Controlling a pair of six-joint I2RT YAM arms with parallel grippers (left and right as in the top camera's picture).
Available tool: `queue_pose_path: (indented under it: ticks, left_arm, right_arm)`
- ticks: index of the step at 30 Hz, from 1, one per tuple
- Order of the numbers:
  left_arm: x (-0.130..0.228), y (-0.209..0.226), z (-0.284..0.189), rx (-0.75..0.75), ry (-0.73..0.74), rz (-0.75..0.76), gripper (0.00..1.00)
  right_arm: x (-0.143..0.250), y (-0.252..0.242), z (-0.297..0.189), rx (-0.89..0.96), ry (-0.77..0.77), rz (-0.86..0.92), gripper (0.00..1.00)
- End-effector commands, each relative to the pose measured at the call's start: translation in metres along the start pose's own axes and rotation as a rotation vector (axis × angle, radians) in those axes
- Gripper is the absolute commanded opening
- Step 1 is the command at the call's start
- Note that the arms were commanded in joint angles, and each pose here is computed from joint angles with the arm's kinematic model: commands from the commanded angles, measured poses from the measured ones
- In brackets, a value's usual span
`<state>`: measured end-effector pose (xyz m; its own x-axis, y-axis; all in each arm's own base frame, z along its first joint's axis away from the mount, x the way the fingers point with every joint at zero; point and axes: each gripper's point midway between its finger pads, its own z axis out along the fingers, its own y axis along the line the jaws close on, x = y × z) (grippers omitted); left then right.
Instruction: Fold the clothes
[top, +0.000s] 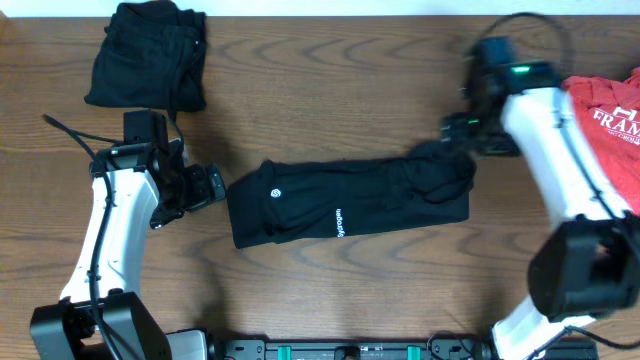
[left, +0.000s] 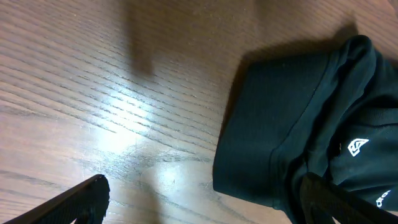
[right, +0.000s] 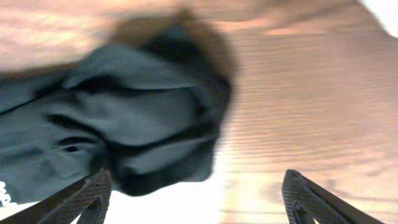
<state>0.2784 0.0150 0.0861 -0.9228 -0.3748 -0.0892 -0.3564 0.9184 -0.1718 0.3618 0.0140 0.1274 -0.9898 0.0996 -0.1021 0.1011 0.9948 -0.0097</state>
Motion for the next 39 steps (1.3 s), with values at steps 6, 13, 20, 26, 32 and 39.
queue_pose_path:
  ticks: [6,13,20,26,32,39]
  left_arm:
    - [-0.007,0.001,-0.007,-0.006,-0.026,-0.004,0.98]
    - [-0.008,0.001,-0.007,-0.006,-0.028,-0.004,0.98]
    - [-0.008,0.001,-0.007,-0.006,-0.028,-0.004,0.98]
    - [-0.008,0.001,-0.007,-0.006,-0.028,-0.004,0.98]
    - [-0.008,0.001,-0.007,-0.006,-0.028,-0.004,0.98]
    - [-0.008,0.001,-0.007,-0.006,-0.028,-0.004,0.98]
  right_arm:
    - [0.014,-0.012,0.016,-0.392,0.03,-0.004,0.75]
    - [0.032,0.001,0.051,-0.406,0.069,0.007,0.73]
    - [0.037,0.018,0.072,-0.406,0.066,0.032,0.67]
    - [0.037,0.03,0.084,-0.396,0.046,0.032,0.56]
    - [0.037,0.026,0.09,-0.295,0.044,0.039,0.43]
    - [0.036,0.029,0.09,-0.296,0.049,0.072,0.01]
